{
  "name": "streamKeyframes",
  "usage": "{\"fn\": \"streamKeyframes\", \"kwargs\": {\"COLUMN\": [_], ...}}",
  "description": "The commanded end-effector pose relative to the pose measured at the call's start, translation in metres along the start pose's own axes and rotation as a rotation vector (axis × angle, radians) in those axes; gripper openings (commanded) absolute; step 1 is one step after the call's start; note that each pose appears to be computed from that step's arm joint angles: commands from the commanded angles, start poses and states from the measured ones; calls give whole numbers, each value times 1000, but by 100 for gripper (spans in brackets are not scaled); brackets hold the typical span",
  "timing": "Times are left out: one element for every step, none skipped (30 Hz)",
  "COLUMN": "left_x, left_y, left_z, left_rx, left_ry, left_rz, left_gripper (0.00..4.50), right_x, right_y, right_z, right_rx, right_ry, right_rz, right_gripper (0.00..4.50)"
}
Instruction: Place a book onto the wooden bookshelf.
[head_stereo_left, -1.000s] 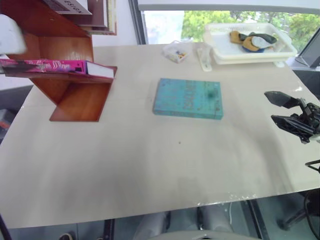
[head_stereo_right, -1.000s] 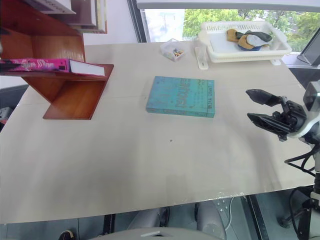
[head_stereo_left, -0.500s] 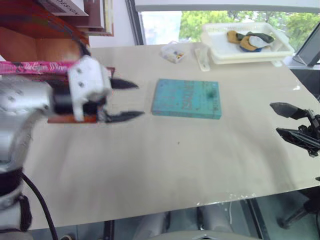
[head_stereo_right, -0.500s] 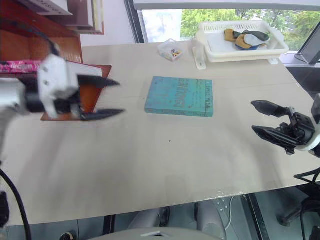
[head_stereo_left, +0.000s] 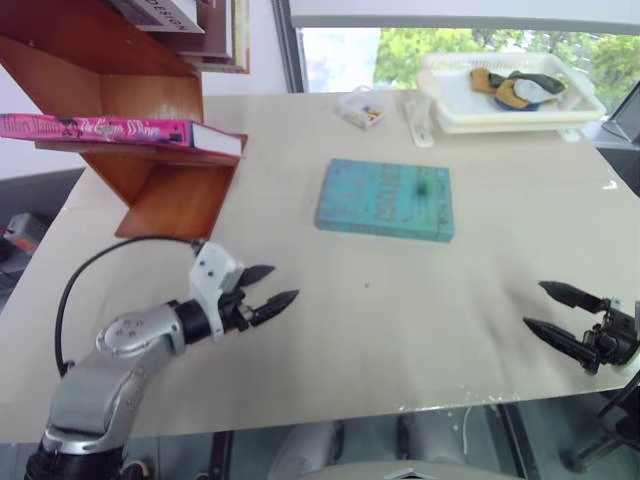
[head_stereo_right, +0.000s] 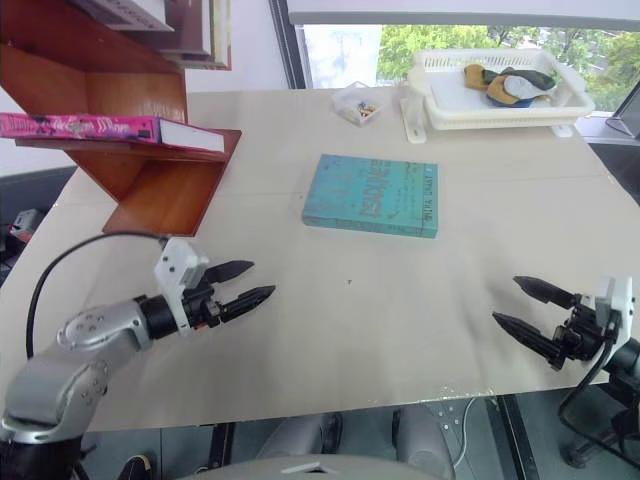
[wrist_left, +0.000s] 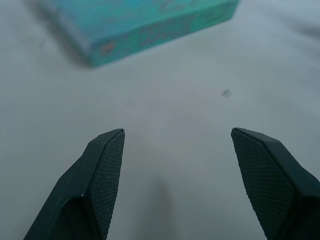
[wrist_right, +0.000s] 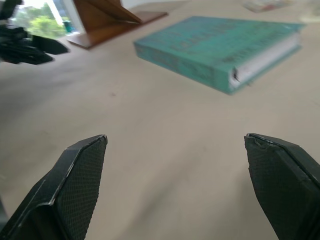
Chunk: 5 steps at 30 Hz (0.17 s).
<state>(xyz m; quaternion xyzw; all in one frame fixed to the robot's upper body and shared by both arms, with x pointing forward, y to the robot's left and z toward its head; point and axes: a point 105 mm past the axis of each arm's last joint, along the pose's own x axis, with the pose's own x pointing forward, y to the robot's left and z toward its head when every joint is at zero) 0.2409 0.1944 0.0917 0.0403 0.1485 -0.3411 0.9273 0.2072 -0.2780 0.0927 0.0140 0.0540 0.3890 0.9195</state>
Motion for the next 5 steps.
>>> {"fn": "streamKeyframes", "kwargs": {"left_x": [-10, -12, -15, -16, -16], "left_y": [9, 12, 14, 14, 14], "left_z": [-7, -10, -14, -17, -19], "left_rx": [-1, -4, 7, 26, 34], "left_ry": [-25, -27, -18, -6, -2], "left_rz": [55, 70, 76, 76, 72], "left_gripper": [358, 358, 358, 358, 358], "right_x": [-17, -21, -23, -24, -24], "right_y": [-10, -12, -14, -16, -17], "right_z": [4, 3, 4, 6, 8], "right_rx": [-77, -81, -87, -96, -101], "right_ry": [-4, -7, -9, -15, -26], "right_rz": [-84, -95, -110, -117, -119], "right_gripper": [450, 450, 450, 450, 450]}}
